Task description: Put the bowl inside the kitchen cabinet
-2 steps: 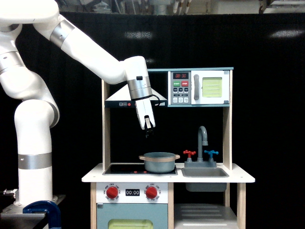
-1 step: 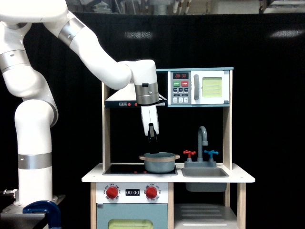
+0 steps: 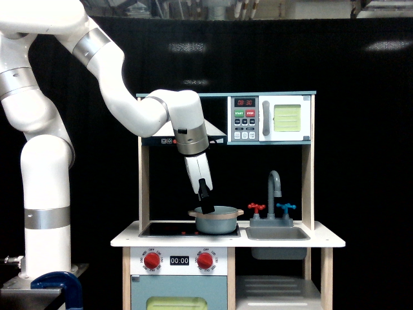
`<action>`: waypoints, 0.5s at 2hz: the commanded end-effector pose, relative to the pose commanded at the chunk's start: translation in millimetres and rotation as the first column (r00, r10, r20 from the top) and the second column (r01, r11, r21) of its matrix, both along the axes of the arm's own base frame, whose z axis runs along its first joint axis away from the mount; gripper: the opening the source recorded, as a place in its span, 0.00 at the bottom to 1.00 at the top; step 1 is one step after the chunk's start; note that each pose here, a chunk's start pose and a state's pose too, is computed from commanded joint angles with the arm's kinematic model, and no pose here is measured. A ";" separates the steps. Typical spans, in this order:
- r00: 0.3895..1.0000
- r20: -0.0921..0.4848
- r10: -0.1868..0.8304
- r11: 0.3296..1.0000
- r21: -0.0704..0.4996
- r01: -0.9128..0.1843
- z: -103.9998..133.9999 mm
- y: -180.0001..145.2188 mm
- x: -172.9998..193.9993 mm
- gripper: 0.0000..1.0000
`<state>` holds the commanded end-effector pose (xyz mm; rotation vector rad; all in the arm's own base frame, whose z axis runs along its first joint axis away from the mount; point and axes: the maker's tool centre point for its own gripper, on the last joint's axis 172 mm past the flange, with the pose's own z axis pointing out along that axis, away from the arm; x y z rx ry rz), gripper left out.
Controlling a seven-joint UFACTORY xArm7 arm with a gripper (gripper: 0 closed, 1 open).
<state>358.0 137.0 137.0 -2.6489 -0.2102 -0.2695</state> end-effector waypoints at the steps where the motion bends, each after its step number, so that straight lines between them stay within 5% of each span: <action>1: 0.993 -0.074 -0.093 0.994 0.044 0.096 -15.0 4.0 -3.0 1.00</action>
